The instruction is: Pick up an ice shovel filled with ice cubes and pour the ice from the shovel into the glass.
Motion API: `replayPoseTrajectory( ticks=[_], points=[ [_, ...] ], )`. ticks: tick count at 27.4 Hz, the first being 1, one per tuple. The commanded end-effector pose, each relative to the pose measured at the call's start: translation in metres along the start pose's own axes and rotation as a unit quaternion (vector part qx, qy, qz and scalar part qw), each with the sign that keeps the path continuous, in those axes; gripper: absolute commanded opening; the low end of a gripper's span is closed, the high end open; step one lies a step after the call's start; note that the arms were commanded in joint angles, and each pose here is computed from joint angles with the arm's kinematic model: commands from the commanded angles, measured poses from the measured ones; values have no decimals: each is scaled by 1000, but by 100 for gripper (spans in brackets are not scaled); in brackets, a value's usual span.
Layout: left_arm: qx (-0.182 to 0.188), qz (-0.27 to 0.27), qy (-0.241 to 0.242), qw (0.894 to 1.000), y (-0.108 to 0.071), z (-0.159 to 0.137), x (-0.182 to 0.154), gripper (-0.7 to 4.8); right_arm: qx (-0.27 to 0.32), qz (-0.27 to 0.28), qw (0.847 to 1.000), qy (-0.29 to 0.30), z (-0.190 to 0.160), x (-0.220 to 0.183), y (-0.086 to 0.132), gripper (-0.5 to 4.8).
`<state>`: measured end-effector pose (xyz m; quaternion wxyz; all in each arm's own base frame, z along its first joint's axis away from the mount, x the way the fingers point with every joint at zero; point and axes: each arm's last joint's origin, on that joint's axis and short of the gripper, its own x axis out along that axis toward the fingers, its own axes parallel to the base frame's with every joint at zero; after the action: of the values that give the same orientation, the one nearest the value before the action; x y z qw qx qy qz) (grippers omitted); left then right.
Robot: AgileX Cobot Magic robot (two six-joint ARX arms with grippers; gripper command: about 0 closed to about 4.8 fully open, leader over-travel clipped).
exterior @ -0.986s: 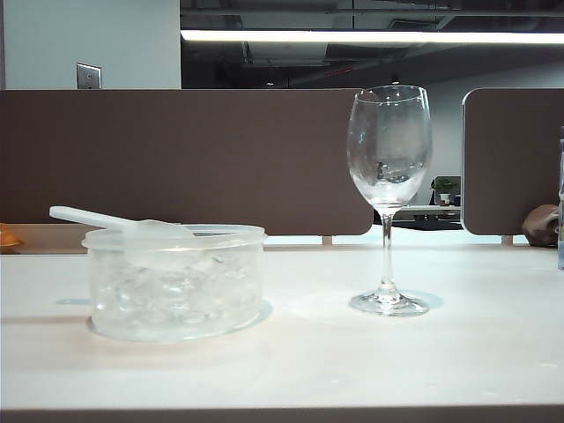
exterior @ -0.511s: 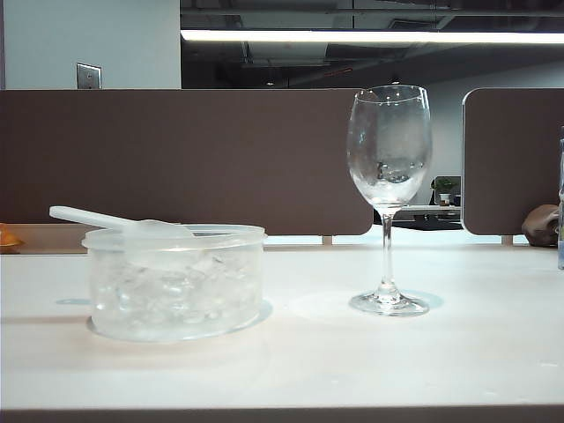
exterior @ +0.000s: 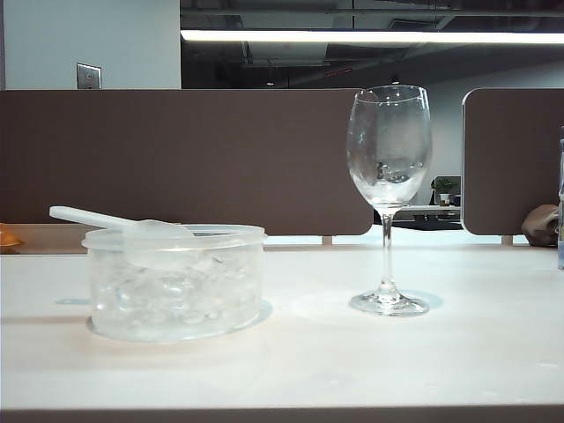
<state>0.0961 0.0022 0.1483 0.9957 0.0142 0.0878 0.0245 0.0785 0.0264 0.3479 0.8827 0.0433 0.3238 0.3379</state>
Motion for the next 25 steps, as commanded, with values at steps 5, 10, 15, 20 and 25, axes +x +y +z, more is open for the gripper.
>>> replayPoseTrajectory(
  ticks=[5, 10, 15, 20, 25],
  points=[
    [0, 0, 4, 1000, 0, -1, 0, -3, -8, 1, 1000, -8, 2, -2, 1, -5],
    [0, 0, 4, 1000, 0, -1, 0, -3, -8, 1, 1000, -8, 2, -2, 1, -5],
    [0, 0, 4, 1000, 0, -1, 0, -3, -8, 1, 1000, -8, 2, -2, 1, -5],
    [0, 0, 4, 1000, 0, -1, 0, -3, -8, 1, 1000, -8, 2, -2, 1, -5],
    [-48, -12, 4, 999, -1, 0, 0, -3, -8, 1, 1000, -7, 2, -2, 1, -5]
  ],
)
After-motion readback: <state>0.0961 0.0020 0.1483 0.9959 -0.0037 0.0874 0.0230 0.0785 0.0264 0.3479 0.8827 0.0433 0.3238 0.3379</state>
